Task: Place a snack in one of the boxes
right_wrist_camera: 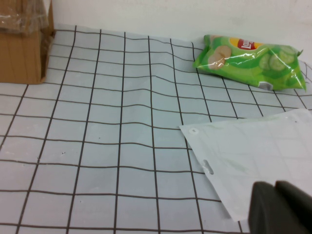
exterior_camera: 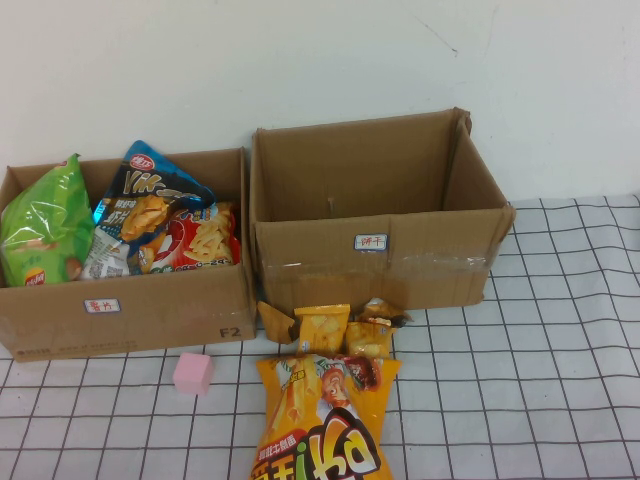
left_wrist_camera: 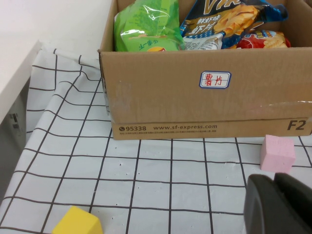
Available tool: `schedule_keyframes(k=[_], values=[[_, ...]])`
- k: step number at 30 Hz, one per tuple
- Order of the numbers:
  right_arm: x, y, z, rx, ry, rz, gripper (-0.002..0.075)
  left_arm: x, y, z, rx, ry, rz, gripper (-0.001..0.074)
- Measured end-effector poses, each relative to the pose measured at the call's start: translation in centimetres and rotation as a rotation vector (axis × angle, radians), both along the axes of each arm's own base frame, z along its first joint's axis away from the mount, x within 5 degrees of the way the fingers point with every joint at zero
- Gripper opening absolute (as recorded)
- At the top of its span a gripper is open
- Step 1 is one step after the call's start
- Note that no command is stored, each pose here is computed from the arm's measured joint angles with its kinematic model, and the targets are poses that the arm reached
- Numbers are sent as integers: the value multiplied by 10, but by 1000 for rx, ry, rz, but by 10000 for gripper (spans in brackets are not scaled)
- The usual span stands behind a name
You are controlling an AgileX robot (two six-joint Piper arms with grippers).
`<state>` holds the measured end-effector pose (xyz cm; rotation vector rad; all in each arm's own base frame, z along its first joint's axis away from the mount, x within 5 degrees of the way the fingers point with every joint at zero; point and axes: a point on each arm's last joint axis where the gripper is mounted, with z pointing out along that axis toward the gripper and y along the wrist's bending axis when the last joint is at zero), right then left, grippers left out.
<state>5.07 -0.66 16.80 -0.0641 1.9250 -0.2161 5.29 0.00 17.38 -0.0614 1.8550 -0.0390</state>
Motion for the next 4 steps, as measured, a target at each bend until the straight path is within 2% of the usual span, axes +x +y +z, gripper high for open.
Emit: schedule_keyframes(k=[4], values=[[0, 0, 0, 0, 0, 0, 0, 0, 0, 0, 0, 0, 0, -1]])
